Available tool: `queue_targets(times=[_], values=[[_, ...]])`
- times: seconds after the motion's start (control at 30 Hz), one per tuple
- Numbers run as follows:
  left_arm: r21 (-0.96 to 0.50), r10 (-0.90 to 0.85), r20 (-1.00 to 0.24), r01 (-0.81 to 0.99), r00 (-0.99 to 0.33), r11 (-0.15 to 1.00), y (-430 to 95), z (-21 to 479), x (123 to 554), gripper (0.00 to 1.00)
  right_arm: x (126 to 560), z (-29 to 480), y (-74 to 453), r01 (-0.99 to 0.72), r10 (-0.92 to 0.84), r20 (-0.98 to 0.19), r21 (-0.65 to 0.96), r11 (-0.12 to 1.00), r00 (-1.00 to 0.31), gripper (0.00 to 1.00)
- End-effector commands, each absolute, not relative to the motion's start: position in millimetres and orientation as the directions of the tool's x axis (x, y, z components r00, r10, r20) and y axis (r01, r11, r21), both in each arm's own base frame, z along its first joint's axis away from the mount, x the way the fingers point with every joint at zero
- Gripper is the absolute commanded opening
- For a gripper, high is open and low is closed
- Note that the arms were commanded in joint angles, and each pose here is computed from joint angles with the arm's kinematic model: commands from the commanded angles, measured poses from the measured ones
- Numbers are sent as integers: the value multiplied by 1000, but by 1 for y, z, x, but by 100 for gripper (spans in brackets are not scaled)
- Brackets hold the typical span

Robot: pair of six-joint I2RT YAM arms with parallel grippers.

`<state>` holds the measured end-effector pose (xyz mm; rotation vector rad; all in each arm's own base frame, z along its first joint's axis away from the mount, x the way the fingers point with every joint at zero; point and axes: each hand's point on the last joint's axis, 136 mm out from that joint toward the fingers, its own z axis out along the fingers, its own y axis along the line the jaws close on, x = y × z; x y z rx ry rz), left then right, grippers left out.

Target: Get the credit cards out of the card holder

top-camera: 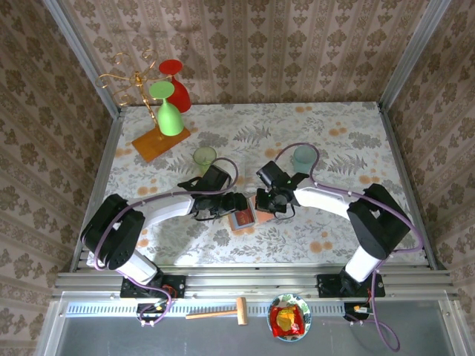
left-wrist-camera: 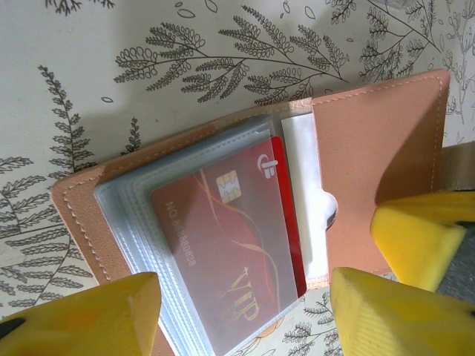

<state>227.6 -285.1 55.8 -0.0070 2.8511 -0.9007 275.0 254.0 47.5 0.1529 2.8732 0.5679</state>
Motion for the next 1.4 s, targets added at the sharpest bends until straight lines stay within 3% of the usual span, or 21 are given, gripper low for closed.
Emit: queue_targets(times=[0.0,0.37,0.77,1.03,1.37], values=[[-534,-32,-134,45,-991,844,-277,45,223,63,272,35,238,39,91,-184,271,962,-979,10],[-541,-23,-129,51,-991,840,-282,46,223,63,249,12,224,35,60,-110,213,976,-992,10],[-508,6,-158,87,-987,857,-283,58,225,63,231,31,228,24,50,-106,233,972,-993,10],[-549,15,-176,110,-984,829,-296,71,230,56,247,54,229,10,54,-178,237,971,-983,10],[-576,23,-145,103,-989,811,-307,58,233,53,256,31,231,15,52,-160,225,974,-986,10]])
